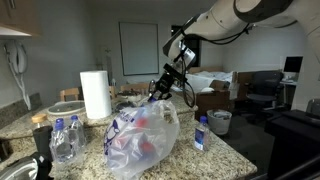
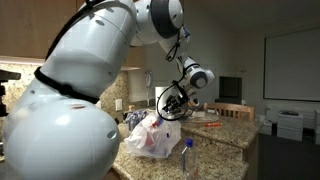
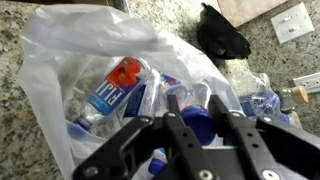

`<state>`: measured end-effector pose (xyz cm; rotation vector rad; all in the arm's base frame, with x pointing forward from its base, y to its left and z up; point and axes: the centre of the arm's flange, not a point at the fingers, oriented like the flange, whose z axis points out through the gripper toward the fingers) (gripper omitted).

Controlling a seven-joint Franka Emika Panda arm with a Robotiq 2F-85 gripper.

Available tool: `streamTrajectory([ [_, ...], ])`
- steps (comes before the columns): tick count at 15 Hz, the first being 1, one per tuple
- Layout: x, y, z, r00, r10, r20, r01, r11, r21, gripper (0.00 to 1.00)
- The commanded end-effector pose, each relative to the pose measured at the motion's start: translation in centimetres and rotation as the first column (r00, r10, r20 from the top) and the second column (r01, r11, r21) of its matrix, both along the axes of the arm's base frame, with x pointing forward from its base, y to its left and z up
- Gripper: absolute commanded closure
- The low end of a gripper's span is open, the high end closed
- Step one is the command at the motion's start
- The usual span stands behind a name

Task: Place five empty water bottles inside the clear plastic bag

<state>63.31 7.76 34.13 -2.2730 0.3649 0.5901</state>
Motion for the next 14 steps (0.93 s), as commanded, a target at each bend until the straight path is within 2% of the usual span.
streamTrajectory([
  [1,-1.0,-2.1,0.9,0.997,-0.047,-0.057,0.05,0.998,0.049,0.9],
  [3,-1.2,-2.8,0.1,0.992,-0.003,-0.125,0.016,0.995,0.1,0.9],
  [6,-0.5,-1.7,-3.8,0.961,0.114,-0.25,-0.069,0.981,0.182,0.9],
  [11,0.6,3.2,-10.2,0.864,0.237,-0.444,-0.151,0.964,0.22,0.9],
  [14,0.9,4.9,-11.3,0.875,0.226,-0.428,-0.156,0.969,0.192,0.9],
])
